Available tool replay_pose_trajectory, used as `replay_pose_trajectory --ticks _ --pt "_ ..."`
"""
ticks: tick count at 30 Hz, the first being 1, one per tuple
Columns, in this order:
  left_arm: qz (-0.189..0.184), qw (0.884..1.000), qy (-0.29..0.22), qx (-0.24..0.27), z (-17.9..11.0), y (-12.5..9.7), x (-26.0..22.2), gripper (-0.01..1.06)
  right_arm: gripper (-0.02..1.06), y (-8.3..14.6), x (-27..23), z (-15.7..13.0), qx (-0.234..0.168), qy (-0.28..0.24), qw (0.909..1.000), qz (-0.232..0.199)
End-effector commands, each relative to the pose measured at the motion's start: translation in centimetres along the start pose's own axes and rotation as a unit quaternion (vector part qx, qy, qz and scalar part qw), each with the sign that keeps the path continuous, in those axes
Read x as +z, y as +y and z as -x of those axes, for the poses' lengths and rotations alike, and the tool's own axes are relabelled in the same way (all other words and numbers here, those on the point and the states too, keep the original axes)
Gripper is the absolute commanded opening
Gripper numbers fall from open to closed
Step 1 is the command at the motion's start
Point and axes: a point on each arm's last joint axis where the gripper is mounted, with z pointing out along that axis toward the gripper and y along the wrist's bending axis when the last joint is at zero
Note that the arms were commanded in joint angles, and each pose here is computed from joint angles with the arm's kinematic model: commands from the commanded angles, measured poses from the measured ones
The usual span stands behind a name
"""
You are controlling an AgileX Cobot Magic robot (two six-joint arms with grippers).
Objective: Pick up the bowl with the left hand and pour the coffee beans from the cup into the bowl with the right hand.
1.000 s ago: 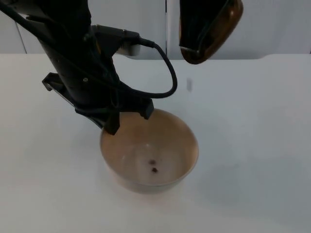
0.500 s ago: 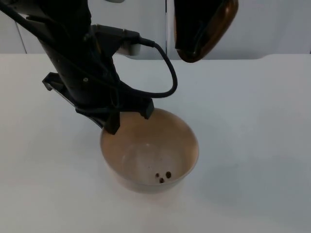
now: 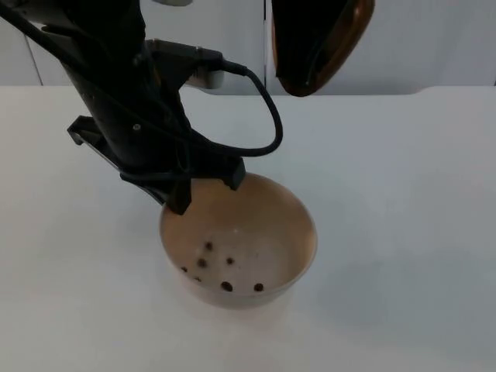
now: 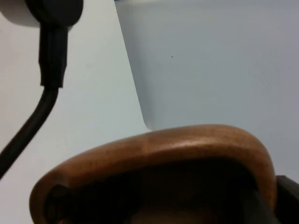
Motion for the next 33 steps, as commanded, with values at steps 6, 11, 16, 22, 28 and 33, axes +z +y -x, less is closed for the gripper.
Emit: replay_pose_trajectory --ticks 6,11,16,22,28,33 --pt "-0.005 1.0 0.001 -0.004 -0.1 -0.3 0.0 0.0 0.0 0.1 -0.1 -0.2 -0.018 -0.003 0.9996 -0.019" --pt "-0.005 1.0 0.0 -0.004 -0.1 -0.3 0.0 0.0 0.0 1.0 0.4 -0.6 -0.029 0.004 0.9991 -0.03" --pt "-0.005 1.0 0.0 -0.004 -0.1 -0.3 0.0 0.0 0.0 1.1 0.4 -0.7 -0.015 0.004 0.9994 -0.031" --pt "-0.005 1.0 -0.001 -0.004 -0.1 -0.3 0.0 0.0 0.0 0.9 0.0 -0.4 -0.013 -0.007 0.9986 -0.052" --pt "-0.005 1.0 -0.001 -0.004 -0.1 -0.3 0.0 0.0 0.0 1.1 -0.4 -0.2 -0.011 -0.012 0.9987 -0.049" --pt "-0.005 1.0 0.0 -0.004 -0.1 -0.3 0.0 0.0 0.0 1.1 -0.4 -0.2 -0.007 -0.013 0.9987 -0.05"
